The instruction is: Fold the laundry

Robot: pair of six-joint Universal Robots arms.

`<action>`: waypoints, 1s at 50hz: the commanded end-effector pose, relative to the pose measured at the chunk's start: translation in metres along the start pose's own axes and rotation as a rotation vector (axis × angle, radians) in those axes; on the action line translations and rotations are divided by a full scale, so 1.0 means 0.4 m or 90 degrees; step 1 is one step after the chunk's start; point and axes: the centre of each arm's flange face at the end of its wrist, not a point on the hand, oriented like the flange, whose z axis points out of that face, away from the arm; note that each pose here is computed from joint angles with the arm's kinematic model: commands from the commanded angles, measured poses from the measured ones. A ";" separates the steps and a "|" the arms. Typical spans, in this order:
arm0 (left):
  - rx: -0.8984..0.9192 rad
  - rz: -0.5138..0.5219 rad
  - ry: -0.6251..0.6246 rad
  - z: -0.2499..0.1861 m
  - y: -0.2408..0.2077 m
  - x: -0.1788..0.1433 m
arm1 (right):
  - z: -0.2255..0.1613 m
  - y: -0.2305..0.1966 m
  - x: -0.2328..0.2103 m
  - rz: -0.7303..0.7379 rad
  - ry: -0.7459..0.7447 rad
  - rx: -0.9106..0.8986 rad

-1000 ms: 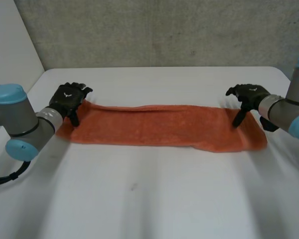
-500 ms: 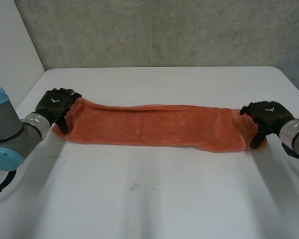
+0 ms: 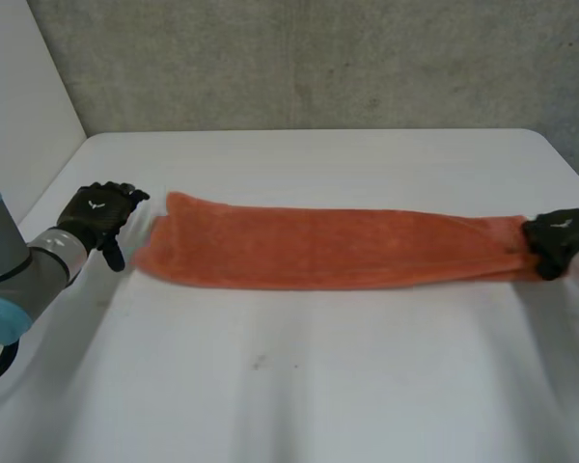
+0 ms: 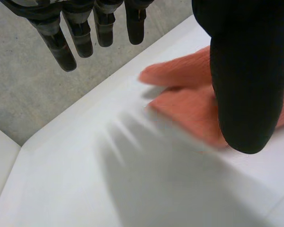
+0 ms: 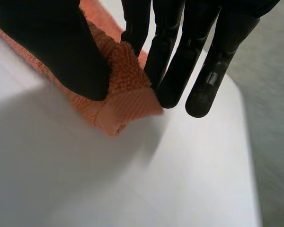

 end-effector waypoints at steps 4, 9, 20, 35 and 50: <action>-0.010 -0.009 -0.014 -0.060 -0.013 -0.016 | 0.011 0.047 0.265 -0.056 0.166 -0.036; -0.008 -0.009 -0.014 -0.092 -0.027 -0.013 | 0.017 0.015 0.315 -0.108 0.203 -0.018; 0.005 -0.007 -0.017 -0.136 -0.057 -0.005 | -0.043 -0.316 0.016 -0.158 0.069 0.225; 0.009 -0.006 -0.004 -0.160 -0.068 0.023 | -0.254 -0.358 -0.648 -0.254 -0.381 0.428; 0.093 0.034 0.088 -0.173 -0.164 0.168 | -0.282 -0.438 -0.577 -0.155 -0.283 0.398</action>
